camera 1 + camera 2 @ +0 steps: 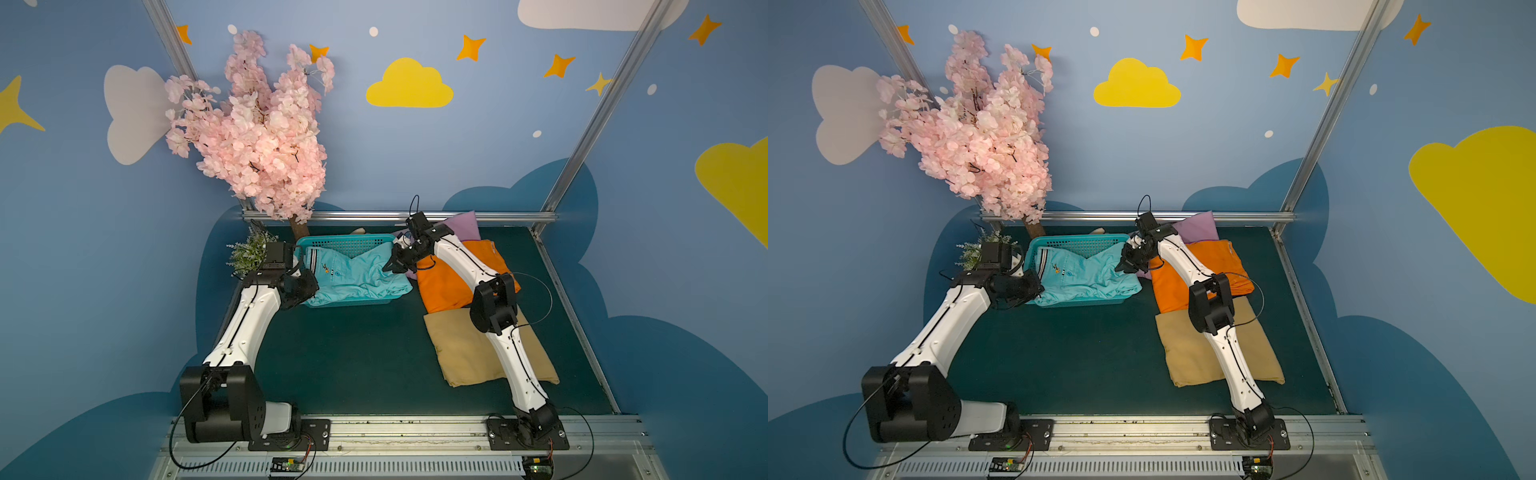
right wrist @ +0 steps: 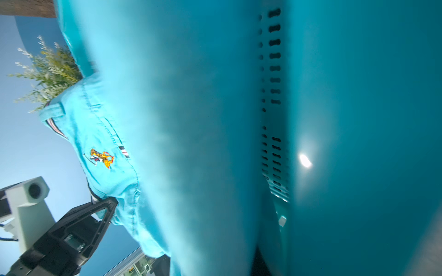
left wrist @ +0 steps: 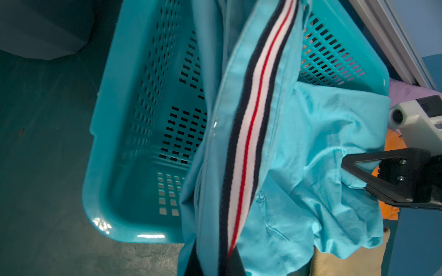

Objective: Put the folded long pants in the basket
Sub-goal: Move the basket to the center of the board, then place the long pant in the basket.

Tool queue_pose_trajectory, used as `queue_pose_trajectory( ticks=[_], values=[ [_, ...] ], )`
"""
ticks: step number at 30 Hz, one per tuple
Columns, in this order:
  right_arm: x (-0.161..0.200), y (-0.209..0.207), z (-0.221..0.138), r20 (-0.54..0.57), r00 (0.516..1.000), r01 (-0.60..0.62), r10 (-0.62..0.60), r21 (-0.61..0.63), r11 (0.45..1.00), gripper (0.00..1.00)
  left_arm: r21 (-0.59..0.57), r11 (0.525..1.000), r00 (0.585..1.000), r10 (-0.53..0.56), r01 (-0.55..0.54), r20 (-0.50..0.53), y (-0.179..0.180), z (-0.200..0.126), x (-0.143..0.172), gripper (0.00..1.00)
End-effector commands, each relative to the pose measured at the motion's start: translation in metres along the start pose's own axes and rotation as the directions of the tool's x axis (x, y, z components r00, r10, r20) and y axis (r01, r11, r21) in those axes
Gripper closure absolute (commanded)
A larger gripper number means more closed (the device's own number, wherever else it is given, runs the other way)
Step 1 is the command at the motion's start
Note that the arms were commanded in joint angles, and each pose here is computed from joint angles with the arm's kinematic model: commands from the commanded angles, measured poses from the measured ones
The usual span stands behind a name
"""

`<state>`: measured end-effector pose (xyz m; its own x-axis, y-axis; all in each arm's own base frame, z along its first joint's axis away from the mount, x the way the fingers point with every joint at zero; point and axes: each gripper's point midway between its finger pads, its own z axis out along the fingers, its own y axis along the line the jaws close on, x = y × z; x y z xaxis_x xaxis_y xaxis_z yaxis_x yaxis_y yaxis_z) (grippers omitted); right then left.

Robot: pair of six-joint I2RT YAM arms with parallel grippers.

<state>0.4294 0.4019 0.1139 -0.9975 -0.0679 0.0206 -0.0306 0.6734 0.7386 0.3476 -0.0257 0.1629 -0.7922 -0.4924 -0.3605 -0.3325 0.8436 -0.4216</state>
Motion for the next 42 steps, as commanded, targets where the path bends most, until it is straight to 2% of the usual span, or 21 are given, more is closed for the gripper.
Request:
queue_pose_trajectory(
  ticks=[1, 5, 10, 14, 17, 20, 25, 29, 32, 35, 39, 42],
  values=[
    [0.033, -0.020, 0.002, -0.085, 0.996, 0.007, 0.002, 0.100, 0.995, 1.00, 0.034, 0.999, 1.000, 0.025, -0.026, 0.018, -0.007, -0.009, -0.006, 0.97],
    [0.071, -0.031, -0.008, -0.158, 0.987, 0.045, -0.024, 0.127, 0.991, 1.00, 0.105, 0.994, 0.998, 0.038, -0.033, -0.041, -0.015, -0.012, 0.013, 0.97],
    [0.116, -0.041, -0.040, -0.231, 0.973, 0.048, -0.026, 0.088, 0.995, 1.00, 0.198, 0.980, 0.983, 0.011, 0.026, -0.184, -0.018, -0.014, 0.065, 0.98],
    [0.154, -0.049, -0.063, -0.257, 0.965, 0.082, -0.057, 0.088, 0.993, 1.00, 0.251, 0.967, 0.980, -0.003, 0.054, -0.199, -0.017, -0.030, 0.104, 0.97],
    [0.163, -0.045, -0.080, -0.239, 0.968, 0.095, -0.077, 0.065, 0.993, 1.00, 0.339, 0.940, 0.978, 0.043, 0.030, -0.205, -0.031, -0.046, 0.122, 0.98],
    [0.151, -0.030, -0.095, -0.181, 0.979, 0.104, -0.097, 0.030, 0.994, 1.00, 0.369, 0.929, 0.977, 0.099, -0.023, -0.190, -0.044, -0.060, 0.121, 0.97],
    [0.129, -0.015, -0.105, -0.099, 0.990, 0.102, -0.098, 0.034, 0.994, 1.00, 0.282, 0.954, 0.983, 0.139, -0.100, -0.121, -0.044, -0.059, 0.091, 0.98],
    [0.127, -0.010, -0.117, -0.051, 0.996, 0.079, -0.076, 0.046, 0.996, 1.00, 0.207, 0.968, 0.983, 0.162, -0.142, -0.083, -0.044, -0.060, 0.064, 0.98],
    [0.129, -0.019, -0.123, 0.002, 0.998, 0.059, -0.059, 0.073, 0.996, 1.00, 0.159, 0.975, 0.981, 0.174, -0.158, -0.088, -0.039, -0.060, 0.059, 0.97],
    [0.132, -0.030, -0.118, -0.003, 0.999, 0.033, -0.033, 0.085, 0.996, 1.00, 0.137, 0.978, 0.981, 0.168, -0.154, -0.096, -0.032, -0.044, 0.058, 0.97],
    [0.133, -0.038, -0.108, -0.014, 1.000, 0.008, -0.007, 0.092, 0.996, 1.00, 0.141, 0.984, 0.974, 0.136, -0.111, -0.183, -0.030, -0.026, 0.068, 0.98],
    [0.132, -0.046, -0.099, -0.018, 1.000, 0.003, -0.001, 0.125, 0.992, 1.00, 0.111, 0.989, 0.972, 0.123, -0.102, -0.200, -0.023, -0.018, 0.071, 0.97]
  ],
)
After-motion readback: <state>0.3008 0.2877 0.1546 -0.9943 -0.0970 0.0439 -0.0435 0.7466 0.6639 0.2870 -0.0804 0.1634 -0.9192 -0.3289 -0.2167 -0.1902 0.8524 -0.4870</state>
